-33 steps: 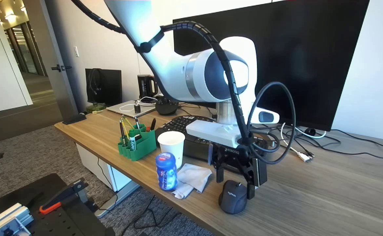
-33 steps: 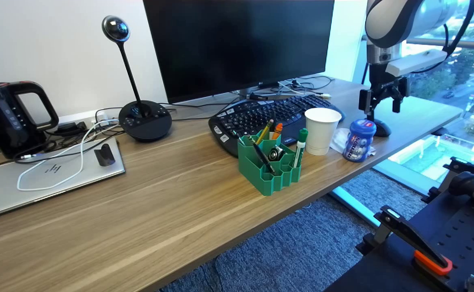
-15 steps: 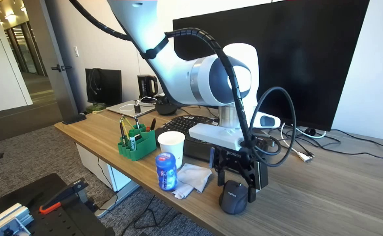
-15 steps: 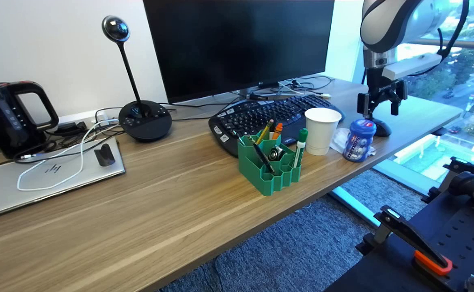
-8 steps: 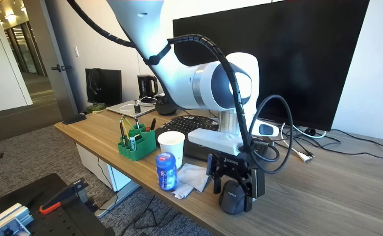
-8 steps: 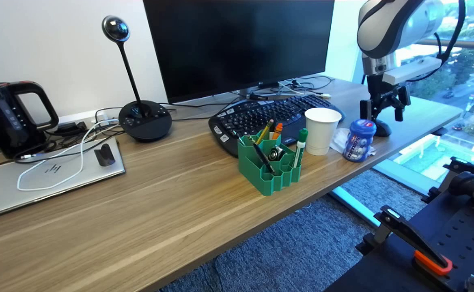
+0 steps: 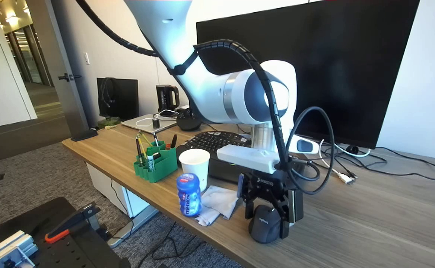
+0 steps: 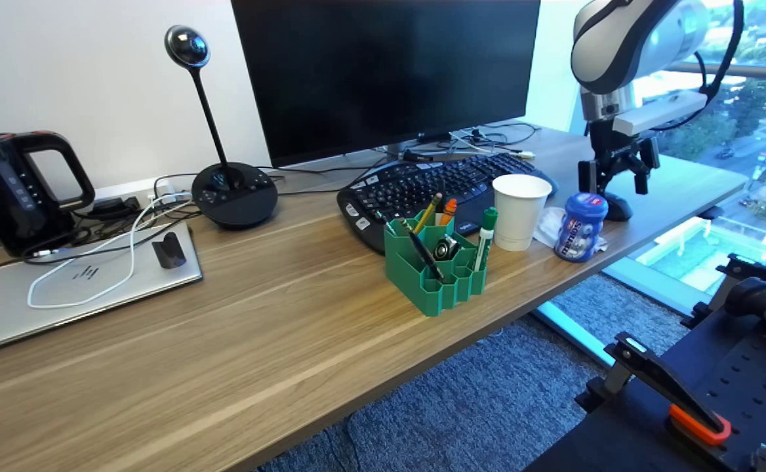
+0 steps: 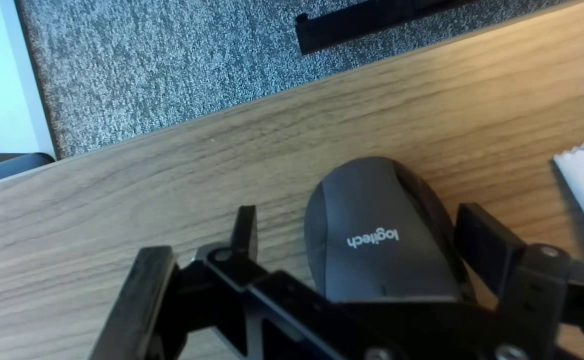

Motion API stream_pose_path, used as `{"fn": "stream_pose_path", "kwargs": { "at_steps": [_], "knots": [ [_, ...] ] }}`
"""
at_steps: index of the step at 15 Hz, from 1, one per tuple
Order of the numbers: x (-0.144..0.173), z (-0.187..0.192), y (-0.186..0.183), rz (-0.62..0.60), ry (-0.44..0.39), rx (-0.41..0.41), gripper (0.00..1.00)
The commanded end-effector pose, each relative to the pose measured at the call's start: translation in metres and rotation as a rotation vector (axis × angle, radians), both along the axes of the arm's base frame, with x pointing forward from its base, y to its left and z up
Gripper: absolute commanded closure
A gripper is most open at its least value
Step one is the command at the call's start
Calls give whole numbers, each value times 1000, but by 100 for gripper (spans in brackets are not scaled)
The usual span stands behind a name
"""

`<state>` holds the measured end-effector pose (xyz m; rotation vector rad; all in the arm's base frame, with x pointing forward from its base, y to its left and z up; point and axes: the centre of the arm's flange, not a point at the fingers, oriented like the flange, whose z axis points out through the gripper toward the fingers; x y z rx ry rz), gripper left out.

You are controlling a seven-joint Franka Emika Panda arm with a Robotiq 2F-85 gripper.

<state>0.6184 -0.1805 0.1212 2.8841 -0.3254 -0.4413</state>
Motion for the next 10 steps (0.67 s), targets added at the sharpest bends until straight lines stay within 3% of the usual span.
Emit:
{"fn": "stream_pose_path", "kwargs": {
  "at_steps": [1,10],
  "knots": [
    [11,2,-1,-1,10,-9,0],
    [15,2,-2,3,5,-9,0]
  ]
}}
